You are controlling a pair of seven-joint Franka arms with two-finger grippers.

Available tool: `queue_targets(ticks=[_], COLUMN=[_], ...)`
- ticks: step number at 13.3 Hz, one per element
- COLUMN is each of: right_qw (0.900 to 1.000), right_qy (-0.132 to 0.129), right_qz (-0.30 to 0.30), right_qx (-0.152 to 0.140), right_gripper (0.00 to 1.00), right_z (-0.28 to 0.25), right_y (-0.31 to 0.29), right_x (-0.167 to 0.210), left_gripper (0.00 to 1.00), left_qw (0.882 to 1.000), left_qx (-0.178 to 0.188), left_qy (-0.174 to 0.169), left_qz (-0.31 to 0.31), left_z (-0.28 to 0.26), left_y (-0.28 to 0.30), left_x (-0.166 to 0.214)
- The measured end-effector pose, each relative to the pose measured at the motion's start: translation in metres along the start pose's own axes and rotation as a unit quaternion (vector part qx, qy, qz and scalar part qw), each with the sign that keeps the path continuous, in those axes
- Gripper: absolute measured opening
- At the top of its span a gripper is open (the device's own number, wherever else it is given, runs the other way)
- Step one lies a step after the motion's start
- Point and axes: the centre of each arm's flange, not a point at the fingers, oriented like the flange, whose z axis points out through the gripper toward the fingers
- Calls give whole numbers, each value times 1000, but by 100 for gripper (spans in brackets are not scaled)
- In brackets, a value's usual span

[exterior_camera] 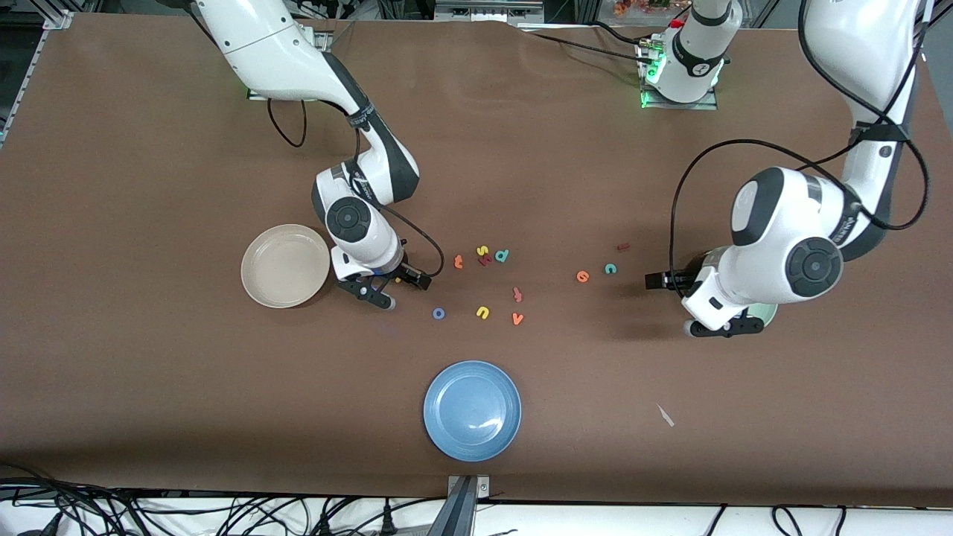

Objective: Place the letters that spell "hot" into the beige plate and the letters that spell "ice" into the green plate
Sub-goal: 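Grasp the yellow h with the right gripper while the left gripper reaches the maroon piece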

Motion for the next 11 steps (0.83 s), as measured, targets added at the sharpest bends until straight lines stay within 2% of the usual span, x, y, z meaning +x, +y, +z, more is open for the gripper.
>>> queue_targets(ticks=[2, 5, 7, 11], right_qw=[1000, 1000, 1000, 1000], right_qy=[0, 0, 3, 3], right_qz=[-2, -2, -2, -1], right_qx=[-1, 0, 2, 3], right_gripper=[99, 96, 80, 78], right_z=[2, 2, 2, 4], right_y=[0, 0, 0, 2], right_x=[-3, -3, -2, -3], left_gripper=[100, 100, 100, 87], left_qw=[1000, 999, 1000, 999], left_qx=[-9, -25, -22, -14], left_qy=[-6, 7, -3, -27], left_qz=[-9, -18, -18, -9], left_z=[22, 56, 78, 114], left_y=[1, 1, -1, 6], left_x=[-4, -9, -17, -41])
